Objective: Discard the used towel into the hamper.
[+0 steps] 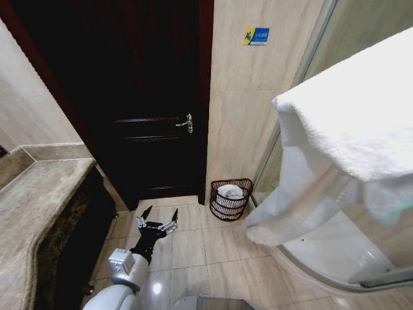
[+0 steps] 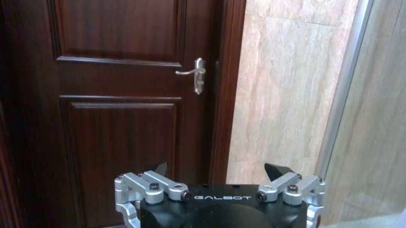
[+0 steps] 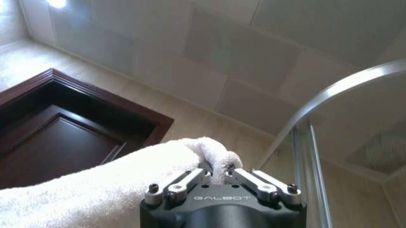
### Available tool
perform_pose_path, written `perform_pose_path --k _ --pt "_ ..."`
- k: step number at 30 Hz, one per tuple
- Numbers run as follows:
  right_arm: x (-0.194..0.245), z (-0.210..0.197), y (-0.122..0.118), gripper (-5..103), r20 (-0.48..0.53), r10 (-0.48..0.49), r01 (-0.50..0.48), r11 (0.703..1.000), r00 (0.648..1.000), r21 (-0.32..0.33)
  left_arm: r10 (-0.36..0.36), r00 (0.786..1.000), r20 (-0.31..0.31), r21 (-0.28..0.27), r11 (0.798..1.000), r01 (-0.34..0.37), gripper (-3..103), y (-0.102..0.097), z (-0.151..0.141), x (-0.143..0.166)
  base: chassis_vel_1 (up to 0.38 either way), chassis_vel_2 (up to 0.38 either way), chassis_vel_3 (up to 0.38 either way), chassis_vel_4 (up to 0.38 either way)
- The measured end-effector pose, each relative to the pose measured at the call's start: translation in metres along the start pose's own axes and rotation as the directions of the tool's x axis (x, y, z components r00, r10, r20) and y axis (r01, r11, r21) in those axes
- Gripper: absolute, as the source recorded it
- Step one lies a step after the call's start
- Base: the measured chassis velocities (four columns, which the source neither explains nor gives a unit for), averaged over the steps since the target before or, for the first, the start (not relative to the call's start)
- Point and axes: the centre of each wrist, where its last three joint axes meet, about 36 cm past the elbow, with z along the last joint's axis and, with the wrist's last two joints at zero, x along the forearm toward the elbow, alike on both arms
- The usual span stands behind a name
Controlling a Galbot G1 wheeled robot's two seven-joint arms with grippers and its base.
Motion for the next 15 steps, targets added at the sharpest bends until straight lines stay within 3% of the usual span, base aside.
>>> perform_pose_path --k 15 --pt "0.0004 0.0008 0.0007 7 0.001 -0.006 0.006 1.000 1.000 -0.002 0.000 1.000 0.000 0.000 1.000 0.000 100 0.0000 0.0000 0.0000 0.003 0.003 -0.002 -0.003"
